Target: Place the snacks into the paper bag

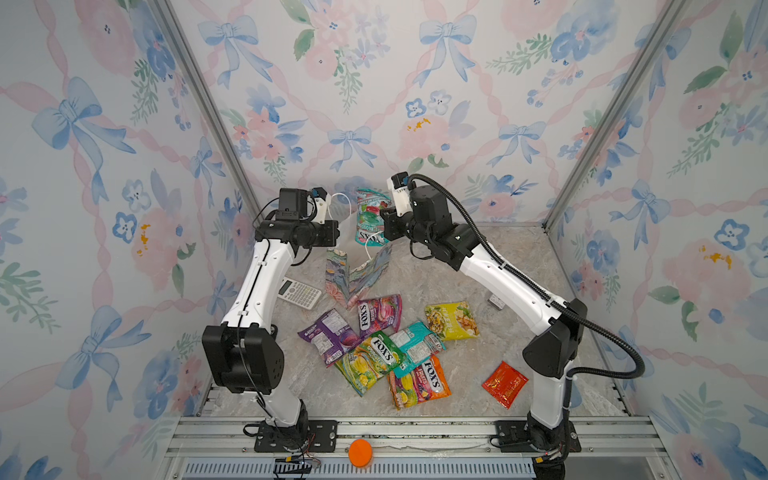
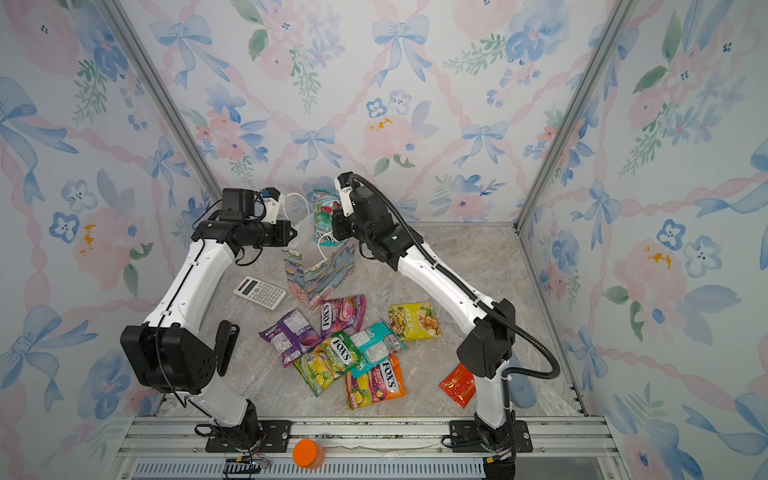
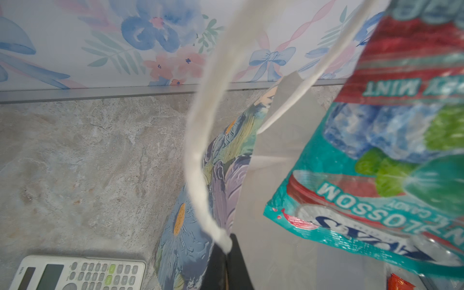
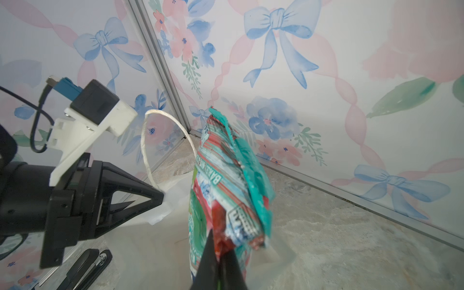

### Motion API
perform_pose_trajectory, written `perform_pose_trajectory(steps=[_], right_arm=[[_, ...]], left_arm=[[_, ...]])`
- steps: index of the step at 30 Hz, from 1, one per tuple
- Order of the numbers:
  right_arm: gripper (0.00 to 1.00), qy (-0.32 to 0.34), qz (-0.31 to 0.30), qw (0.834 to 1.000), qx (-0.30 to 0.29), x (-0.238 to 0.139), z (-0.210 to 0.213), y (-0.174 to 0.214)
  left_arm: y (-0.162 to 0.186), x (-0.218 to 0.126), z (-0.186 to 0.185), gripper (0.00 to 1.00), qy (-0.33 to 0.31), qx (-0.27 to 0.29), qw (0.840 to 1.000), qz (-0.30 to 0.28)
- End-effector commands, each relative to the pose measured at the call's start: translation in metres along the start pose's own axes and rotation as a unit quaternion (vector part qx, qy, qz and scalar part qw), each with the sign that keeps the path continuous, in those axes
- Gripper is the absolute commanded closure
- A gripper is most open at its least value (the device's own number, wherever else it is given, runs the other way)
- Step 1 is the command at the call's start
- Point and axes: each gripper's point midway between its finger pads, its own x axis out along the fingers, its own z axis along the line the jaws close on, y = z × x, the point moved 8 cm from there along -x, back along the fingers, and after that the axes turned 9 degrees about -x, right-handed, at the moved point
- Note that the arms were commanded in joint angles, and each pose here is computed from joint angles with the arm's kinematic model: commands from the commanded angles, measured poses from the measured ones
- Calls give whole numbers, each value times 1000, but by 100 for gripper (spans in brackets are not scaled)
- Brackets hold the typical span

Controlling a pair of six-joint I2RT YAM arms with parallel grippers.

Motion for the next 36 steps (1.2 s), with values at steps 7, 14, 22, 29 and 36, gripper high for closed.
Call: perform_pose_trajectory(steps=[7, 14, 22, 29, 36], right_arm=[[100, -27, -65, 995, 66, -14, 9, -19], [100, -37, -65, 994, 80, 2, 18, -18], [100, -46, -56, 993, 89, 21, 28, -13], [100, -49, -50, 993, 97, 22, 30, -6], [100, -52, -49, 992, 105, 13, 29, 0]], left_arm=[[6, -2, 0, 100, -1, -13, 1000, 9], [6, -2, -1, 100, 0, -13, 1000, 9], [6, -2, -1, 100, 2, -14, 1000, 10], [6, -1, 0, 100, 0, -14, 1000, 11], [6, -2, 3, 100, -4, -16, 1000, 10]])
